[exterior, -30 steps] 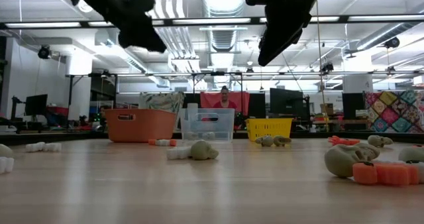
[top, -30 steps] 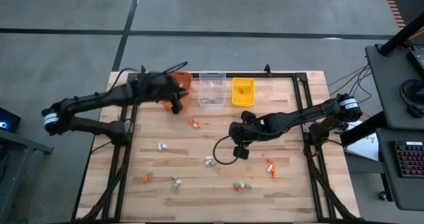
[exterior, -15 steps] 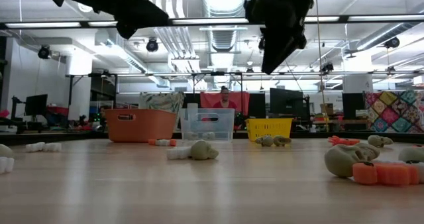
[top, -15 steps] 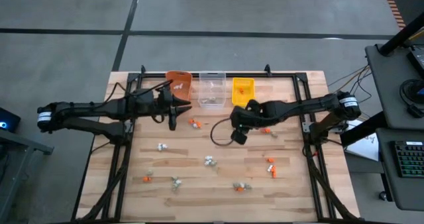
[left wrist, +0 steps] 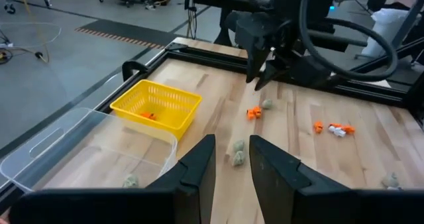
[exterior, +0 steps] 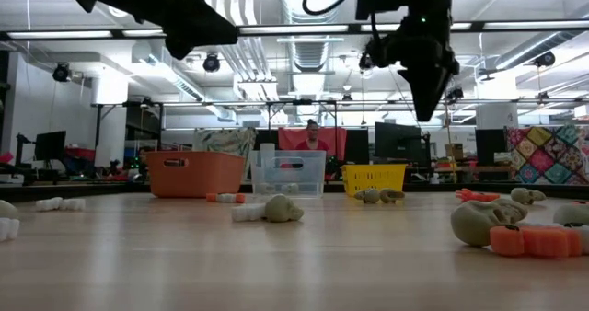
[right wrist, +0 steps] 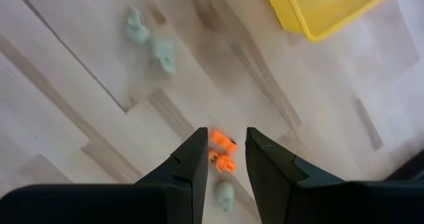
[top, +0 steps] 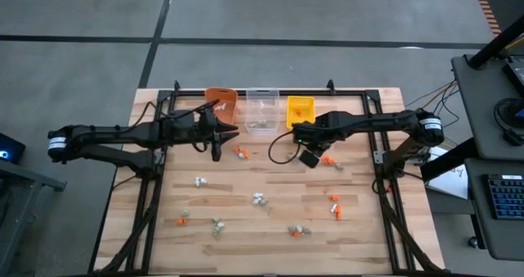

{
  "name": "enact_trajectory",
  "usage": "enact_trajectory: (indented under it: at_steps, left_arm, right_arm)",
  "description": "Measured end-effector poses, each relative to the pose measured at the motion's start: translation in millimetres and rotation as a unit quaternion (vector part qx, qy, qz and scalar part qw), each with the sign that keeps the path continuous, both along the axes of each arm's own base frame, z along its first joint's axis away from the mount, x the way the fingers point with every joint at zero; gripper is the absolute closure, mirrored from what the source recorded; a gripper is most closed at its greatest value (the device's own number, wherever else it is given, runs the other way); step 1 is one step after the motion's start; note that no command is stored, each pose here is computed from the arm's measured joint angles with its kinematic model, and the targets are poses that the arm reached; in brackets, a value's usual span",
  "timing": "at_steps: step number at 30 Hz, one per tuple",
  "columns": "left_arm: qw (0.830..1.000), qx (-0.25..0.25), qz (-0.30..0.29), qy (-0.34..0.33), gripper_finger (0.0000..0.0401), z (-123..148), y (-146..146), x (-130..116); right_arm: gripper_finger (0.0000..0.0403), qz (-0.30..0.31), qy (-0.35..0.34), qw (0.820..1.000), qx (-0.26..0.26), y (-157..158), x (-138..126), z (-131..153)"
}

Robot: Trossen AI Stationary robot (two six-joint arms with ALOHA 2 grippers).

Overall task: Sort Halloween decoration
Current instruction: Put the orange skeleton toy into the yellow bin

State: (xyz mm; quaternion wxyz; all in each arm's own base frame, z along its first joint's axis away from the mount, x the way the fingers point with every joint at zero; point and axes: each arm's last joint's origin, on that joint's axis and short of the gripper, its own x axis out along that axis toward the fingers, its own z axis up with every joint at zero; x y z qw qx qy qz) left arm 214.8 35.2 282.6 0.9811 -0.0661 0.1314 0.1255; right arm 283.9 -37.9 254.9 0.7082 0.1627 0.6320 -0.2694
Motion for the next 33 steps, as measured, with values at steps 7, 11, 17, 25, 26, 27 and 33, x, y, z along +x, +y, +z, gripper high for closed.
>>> enact_trajectory:
  at_steps: [7, 11, 17, 25, 26, 27, 33]
  left_arm:
    - [1.0, 0.0, 0.0, 0.0, 0.0326, -0.1, 0.0, 0.1]
    - [1.0, 0.0, 0.0, 0.0, 0.0326, -0.1, 0.0, 0.1]
    - [1.0, 0.001, 0.0, -0.002, 0.0326, 0.4, 0.0, 0.2]
    - [1.0, 0.002, 0.0, -0.005, 0.0326, 1.0, 0.1, 0.4]
    - [1.0, 0.002, 0.0, -0.005, 0.0326, 1.0, 0.1, 0.4]
    - [1.0, 0.002, 0.0, -0.005, 0.0326, 1.0, 0.1, 0.4]
    - [1.0, 0.002, 0.0, -0.005, 0.0326, 1.0, 0.1, 0.4]
  right_arm:
    - [0.0312, -0.008, 0.04, 0.999, 0.026, 0.8, -9.9, -22.3]
    - [0.0312, -0.01, 0.058, 0.998, 0.028, 1.6, -14.9, -45.8]
    - [0.0312, -0.012, 0.071, 0.997, 0.032, 2.2, -19.1, -68.8]
    - [0.0312, -0.01, 0.068, 0.997, 0.032, 2.3, -20.1, -87.4]
    - [0.0312, -0.01, 0.073, 0.997, 0.032, 2.4, -20.6, -89.6]
    - [0.0312, -0.01, 0.077, 0.996, 0.033, 2.5, -21.0, -91.5]
    - [0.0312, -0.002, 0.066, 0.997, 0.031, 2.7, -22.7, -100.9]
